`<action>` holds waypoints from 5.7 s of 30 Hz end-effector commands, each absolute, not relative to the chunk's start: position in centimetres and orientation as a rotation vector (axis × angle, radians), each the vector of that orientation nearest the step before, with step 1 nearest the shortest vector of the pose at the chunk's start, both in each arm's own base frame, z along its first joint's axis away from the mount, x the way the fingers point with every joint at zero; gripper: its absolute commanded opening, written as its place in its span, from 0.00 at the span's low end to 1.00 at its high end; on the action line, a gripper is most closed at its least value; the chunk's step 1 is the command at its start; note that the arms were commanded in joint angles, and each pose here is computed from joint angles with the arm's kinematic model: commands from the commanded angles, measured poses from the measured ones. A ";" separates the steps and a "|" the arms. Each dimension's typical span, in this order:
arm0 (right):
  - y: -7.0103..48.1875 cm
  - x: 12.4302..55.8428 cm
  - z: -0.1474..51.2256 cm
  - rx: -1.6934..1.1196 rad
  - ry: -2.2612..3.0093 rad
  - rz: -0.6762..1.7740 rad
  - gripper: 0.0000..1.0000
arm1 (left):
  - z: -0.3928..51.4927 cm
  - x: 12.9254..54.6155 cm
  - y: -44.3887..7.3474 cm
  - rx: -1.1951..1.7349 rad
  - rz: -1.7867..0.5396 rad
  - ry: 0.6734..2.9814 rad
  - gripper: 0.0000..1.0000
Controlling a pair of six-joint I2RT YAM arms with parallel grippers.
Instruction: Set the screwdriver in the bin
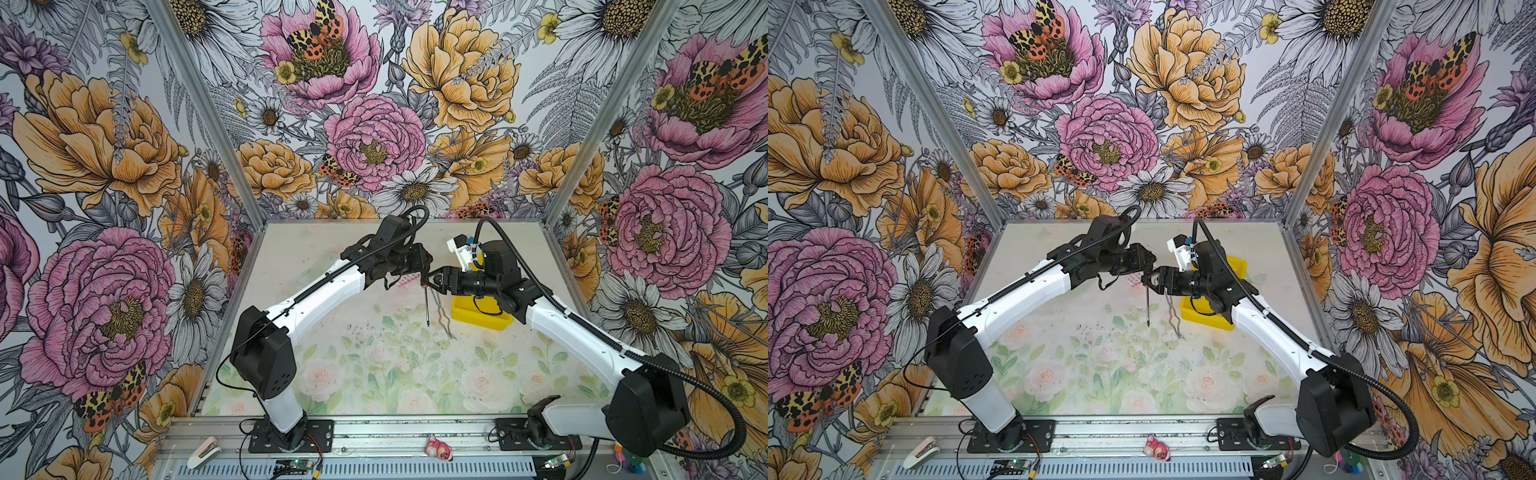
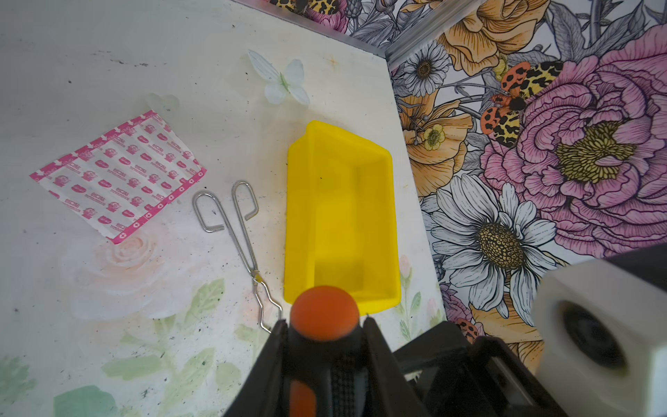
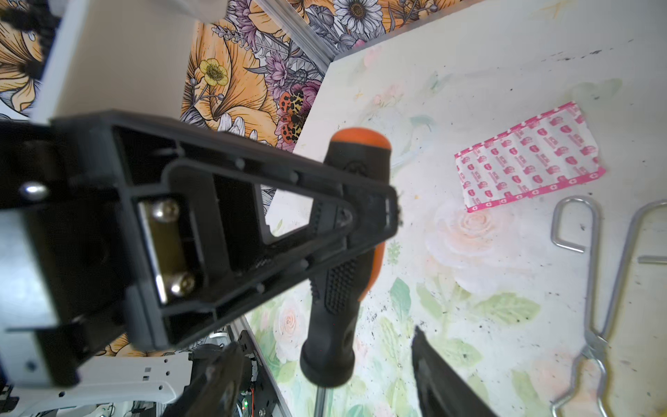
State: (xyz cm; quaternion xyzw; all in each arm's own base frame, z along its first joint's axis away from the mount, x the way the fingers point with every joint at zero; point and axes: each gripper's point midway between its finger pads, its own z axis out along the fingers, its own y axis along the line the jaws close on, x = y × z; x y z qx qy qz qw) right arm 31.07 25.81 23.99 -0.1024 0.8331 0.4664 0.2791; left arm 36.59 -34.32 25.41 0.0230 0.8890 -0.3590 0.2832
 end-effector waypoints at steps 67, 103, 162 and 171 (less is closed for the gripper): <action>7.5 44.2 14.7 0.312 2.431 0.322 0.00 | 24.3 36.0 -30.0 0.062 -0.850 2.346 0.99; 9.5 44.1 5.7 0.290 2.633 0.203 0.00 | 22.2 34.5 -27.2 0.087 -0.681 2.383 0.99; -0.8 31.3 25.4 0.375 2.036 -0.101 1.00 | 20.8 34.3 -3.2 -0.347 -0.201 2.030 0.99; -2.2 31.4 21.4 0.386 1.982 -0.179 0.99 | 19.9 32.5 1.3 -0.362 0.120 2.021 0.99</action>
